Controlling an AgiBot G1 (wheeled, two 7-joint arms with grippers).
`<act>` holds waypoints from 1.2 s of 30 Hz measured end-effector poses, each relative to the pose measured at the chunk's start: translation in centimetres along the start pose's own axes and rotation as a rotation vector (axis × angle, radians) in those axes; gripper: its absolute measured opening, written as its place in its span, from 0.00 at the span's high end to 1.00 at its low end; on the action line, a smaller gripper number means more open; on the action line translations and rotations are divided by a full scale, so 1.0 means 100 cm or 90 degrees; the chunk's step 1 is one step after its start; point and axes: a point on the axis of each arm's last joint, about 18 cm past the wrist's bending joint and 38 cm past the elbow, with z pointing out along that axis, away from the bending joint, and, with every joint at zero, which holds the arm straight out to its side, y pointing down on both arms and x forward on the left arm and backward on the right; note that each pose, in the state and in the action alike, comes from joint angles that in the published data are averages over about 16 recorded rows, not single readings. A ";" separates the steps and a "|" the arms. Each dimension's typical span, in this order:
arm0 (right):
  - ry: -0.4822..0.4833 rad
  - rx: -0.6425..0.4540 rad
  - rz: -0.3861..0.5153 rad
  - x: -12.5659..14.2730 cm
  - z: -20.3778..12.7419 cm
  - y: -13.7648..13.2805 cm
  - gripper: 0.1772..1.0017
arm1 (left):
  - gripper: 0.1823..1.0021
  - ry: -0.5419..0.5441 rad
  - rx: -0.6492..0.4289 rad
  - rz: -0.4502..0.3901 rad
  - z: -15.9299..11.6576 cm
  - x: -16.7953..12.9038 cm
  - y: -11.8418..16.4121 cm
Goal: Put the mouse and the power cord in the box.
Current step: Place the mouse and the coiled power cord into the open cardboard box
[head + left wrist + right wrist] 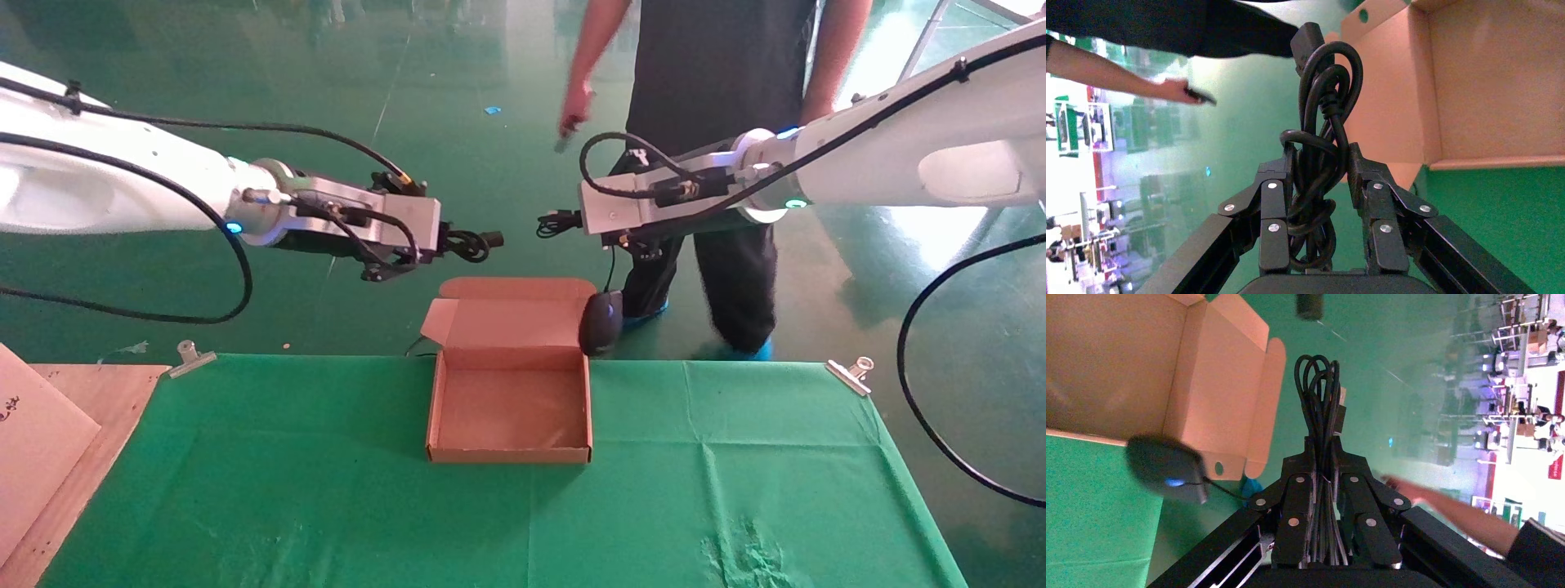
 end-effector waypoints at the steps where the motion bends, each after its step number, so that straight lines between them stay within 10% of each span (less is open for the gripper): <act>1: -0.002 0.001 0.000 0.000 -0.001 0.000 0.95 | 0.77 -0.001 0.003 0.004 0.003 0.003 -0.001; 20: -0.074 0.070 0.018 -0.009 -0.037 -0.002 0.95 | 0.78 -0.099 0.085 0.088 0.101 0.118 -0.043; 36: -0.105 0.090 0.023 -0.034 -0.034 0.004 0.95 | 0.77 -0.088 0.065 0.098 0.126 0.174 -0.048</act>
